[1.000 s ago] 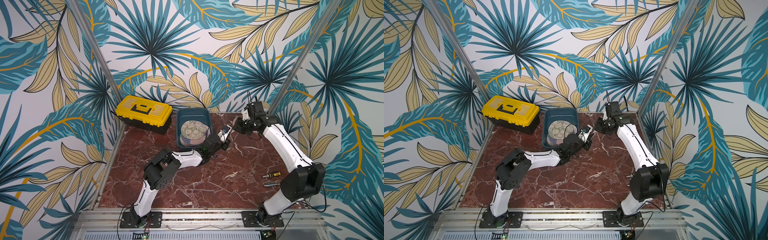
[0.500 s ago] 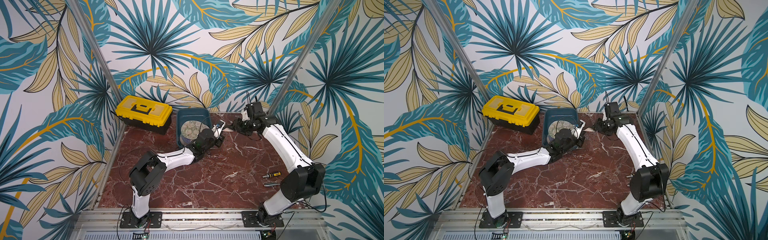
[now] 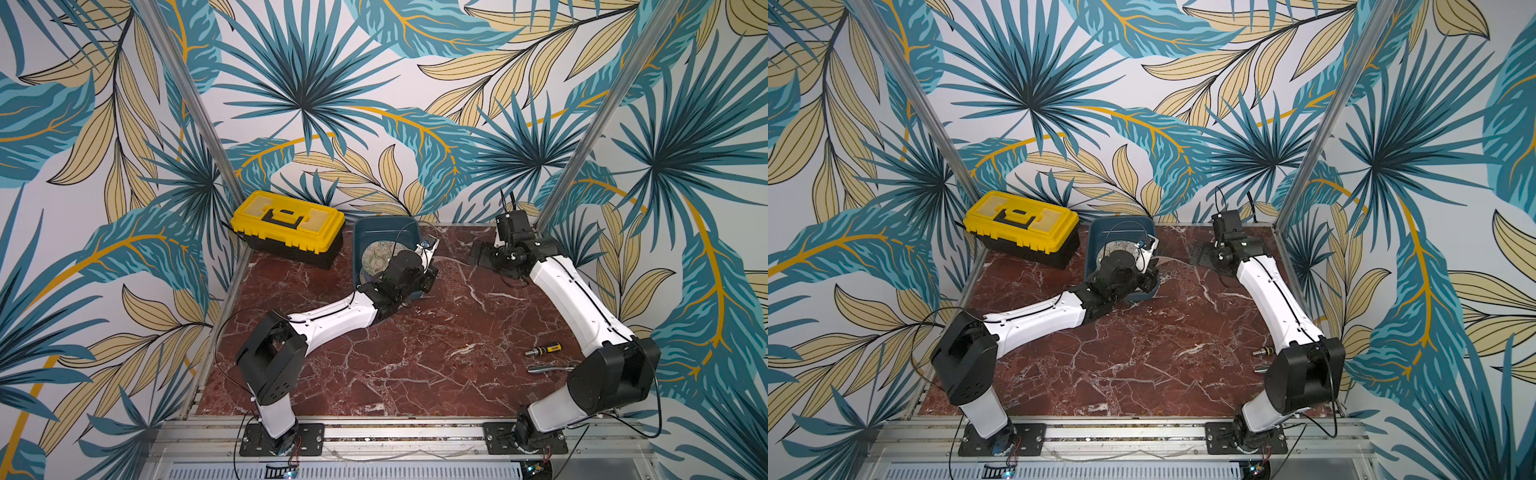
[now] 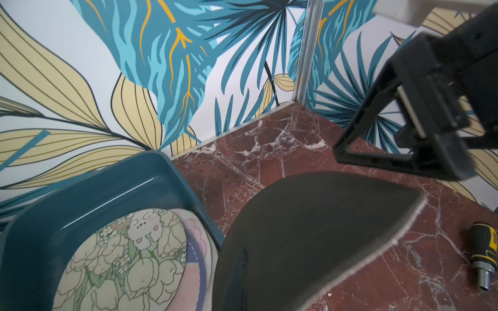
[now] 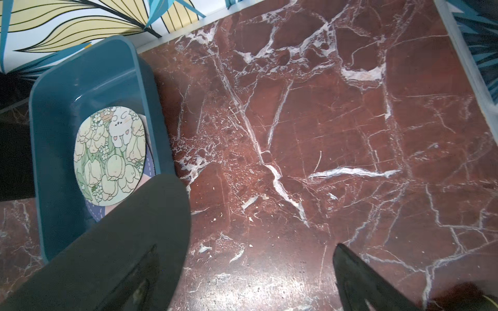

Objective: Put the coasters into the storage box
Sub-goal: Place the coaster in the storage box.

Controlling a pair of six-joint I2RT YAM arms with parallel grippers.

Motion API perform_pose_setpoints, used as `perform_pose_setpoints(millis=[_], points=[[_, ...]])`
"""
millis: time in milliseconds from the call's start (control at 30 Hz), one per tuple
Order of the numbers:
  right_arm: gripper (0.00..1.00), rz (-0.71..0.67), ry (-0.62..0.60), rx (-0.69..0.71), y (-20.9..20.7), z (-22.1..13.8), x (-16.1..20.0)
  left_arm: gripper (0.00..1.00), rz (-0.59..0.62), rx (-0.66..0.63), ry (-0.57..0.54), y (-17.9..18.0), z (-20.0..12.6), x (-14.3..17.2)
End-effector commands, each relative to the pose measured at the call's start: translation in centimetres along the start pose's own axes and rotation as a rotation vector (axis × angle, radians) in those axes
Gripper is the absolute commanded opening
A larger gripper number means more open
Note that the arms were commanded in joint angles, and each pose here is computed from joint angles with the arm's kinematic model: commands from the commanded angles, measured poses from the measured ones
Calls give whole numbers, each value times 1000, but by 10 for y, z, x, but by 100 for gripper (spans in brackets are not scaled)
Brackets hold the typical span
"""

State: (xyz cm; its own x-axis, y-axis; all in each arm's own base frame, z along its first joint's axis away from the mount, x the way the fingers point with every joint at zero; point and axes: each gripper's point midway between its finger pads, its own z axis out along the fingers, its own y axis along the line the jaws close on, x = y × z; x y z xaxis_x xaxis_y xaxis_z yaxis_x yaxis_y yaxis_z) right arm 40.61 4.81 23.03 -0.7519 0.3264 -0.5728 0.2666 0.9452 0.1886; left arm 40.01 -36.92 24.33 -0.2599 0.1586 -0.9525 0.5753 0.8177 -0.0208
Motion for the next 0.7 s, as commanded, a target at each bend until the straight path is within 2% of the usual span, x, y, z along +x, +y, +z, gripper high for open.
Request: perform_pose_setpoints(millis=[0,333,667], points=[[100,-6,-31,48,-13,-4,-3,0,-46,-33,-26,14,-14,-35],[100,-7,19,63,-18,14,12,0,-237,-89,41,70,-16,-46],[100,-5,71,63,-17,31,23,0,-286,-107,59,96,-2,-48]])
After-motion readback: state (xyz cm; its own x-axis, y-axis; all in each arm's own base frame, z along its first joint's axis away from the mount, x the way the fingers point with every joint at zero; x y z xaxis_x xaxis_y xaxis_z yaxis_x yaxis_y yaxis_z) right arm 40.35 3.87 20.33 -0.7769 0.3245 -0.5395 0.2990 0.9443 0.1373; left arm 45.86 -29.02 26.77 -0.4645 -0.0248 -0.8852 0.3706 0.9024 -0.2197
